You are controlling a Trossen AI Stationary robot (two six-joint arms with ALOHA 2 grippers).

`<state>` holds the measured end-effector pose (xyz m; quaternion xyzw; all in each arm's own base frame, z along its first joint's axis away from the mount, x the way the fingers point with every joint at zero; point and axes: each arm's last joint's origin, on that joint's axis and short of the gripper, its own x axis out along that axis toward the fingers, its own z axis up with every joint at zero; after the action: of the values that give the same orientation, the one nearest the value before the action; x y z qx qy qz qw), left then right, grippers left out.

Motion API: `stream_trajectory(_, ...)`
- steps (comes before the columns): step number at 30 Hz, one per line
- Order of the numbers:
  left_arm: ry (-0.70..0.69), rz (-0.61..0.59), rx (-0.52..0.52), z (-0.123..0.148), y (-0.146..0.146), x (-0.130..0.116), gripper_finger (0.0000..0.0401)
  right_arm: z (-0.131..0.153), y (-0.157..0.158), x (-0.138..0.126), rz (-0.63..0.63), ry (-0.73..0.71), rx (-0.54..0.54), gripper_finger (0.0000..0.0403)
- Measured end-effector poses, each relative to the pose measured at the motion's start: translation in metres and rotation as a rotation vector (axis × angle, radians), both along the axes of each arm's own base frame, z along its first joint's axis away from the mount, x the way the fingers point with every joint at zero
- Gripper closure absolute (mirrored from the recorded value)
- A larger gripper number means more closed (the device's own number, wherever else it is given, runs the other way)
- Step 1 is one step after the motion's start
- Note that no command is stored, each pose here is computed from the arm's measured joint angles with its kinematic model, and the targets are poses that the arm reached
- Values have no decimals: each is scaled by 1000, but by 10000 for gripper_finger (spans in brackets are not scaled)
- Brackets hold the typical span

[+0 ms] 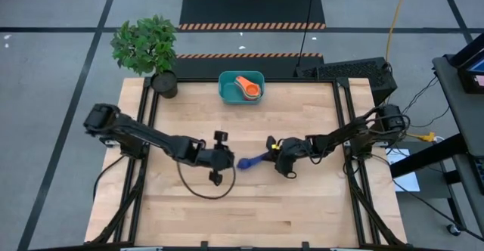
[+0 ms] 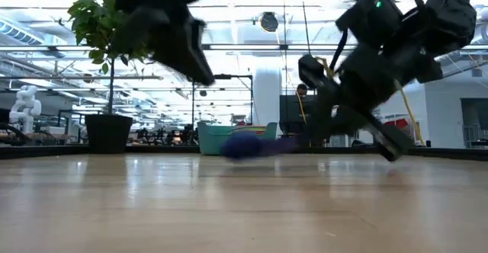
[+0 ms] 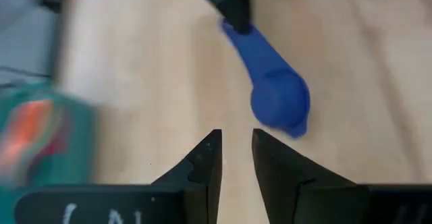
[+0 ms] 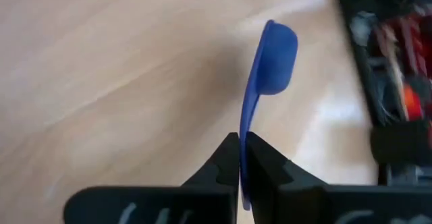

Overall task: Nest measuring cups in basket
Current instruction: Stack the dark blue measuring cup on top of the orange measuring cup in the blue bin

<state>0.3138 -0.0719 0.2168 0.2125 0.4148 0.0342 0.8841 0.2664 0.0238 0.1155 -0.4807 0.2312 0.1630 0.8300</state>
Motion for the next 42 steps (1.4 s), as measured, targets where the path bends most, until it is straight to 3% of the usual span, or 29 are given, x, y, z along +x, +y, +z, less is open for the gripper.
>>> stream_trajectory(5,-67,114,107,20,-1,-15,315,26,-8,-2,-205,-96,138,402)
stream_trajectory(10,-119,275,181,27,3,-23,315,55,-22,-9,-317,-229,284,402)
stream_trajectory(13,-109,380,166,24,8,-28,315,69,-30,-18,-362,-299,346,402)
stream_trajectory(19,-118,462,74,23,23,-29,315,96,-39,-41,-373,-542,419,403)
stream_trajectory(24,-291,318,-17,27,30,-11,315,114,-39,-51,-319,-778,458,403)
stream_trajectory(29,-607,87,-98,37,37,4,315,124,-36,-52,-158,-869,594,403)
stream_trajectory(34,-877,-131,-107,51,45,4,314,127,-35,-49,-87,-966,684,403)
stream_trajectory(39,-978,-149,-99,60,59,4,278,131,-36,-41,-37,-1094,695,403)
stream_trajectory(42,-1060,-136,-131,67,68,3,235,136,-36,-25,-34,-1073,706,403)
